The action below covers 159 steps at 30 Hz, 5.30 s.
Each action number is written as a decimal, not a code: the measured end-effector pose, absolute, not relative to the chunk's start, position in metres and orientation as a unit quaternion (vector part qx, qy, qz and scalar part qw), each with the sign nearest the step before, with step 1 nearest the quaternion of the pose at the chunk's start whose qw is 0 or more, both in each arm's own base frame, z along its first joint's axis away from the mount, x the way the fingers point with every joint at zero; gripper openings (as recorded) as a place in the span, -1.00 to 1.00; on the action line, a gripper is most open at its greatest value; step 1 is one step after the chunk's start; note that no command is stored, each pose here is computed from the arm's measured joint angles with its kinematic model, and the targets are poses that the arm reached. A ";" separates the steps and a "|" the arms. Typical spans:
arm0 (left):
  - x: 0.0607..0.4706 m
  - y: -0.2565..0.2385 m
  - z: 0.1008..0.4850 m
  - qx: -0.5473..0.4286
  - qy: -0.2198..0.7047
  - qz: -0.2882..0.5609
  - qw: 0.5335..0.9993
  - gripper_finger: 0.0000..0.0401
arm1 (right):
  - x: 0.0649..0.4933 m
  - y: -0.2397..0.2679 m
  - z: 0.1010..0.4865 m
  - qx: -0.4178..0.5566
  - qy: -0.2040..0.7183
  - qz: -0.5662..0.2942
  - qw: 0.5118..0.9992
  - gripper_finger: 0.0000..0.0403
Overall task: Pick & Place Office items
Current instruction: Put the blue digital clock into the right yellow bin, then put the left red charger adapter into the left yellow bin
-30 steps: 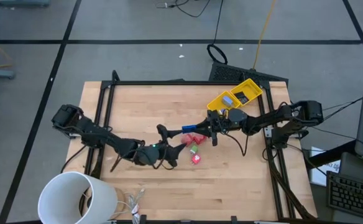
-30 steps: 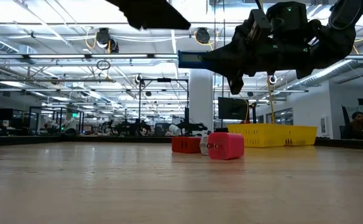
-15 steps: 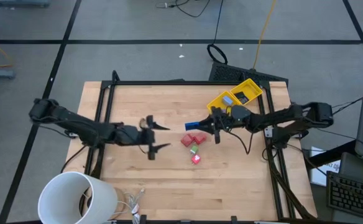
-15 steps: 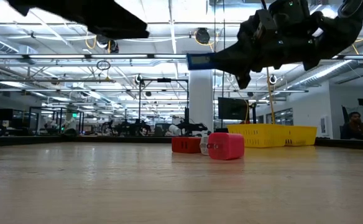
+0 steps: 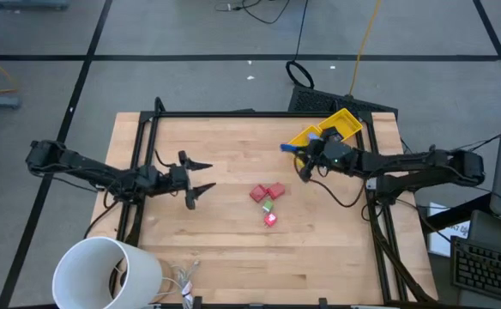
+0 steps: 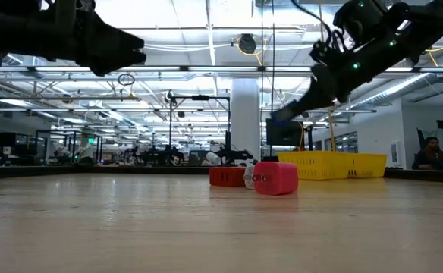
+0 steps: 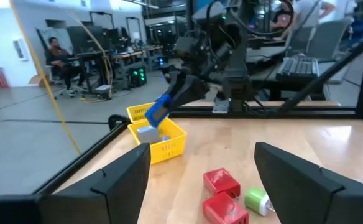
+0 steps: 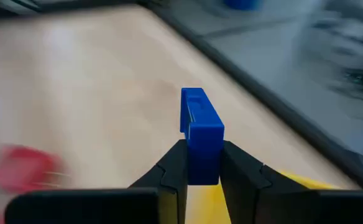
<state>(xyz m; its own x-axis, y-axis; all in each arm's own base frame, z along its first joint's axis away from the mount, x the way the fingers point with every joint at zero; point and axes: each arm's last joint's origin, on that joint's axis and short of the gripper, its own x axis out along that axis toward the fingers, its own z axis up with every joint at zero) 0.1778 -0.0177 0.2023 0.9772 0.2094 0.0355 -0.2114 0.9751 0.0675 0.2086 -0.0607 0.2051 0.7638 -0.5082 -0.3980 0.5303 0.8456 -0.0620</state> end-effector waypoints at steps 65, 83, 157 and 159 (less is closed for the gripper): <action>0.177 -0.015 0.201 -0.042 -0.027 0.115 0.992 0.36 | 0.146 -0.100 0.183 0.195 0.053 -0.104 0.974 -0.28; 0.237 -0.036 0.173 -0.099 0.106 0.049 0.988 0.36 | 0.157 -0.087 0.189 0.151 0.026 -0.092 0.984 -0.29; 0.376 -0.005 0.121 -0.172 0.533 0.221 0.798 0.36 | 0.157 -0.087 0.188 0.157 0.034 -0.092 0.983 -0.33; 0.374 -0.004 0.123 -0.182 0.534 0.234 0.792 0.36 | 0.157 -0.087 0.188 0.157 0.034 -0.092 0.983 -0.33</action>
<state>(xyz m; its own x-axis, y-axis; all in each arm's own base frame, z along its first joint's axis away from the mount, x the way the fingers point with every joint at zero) 0.3740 -0.0042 0.1227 0.3210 0.1763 -0.9305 -0.5651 0.8241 -0.0388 0.1567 -0.0866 0.1878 0.9809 -0.1697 -0.0954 0.1909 0.9340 0.3020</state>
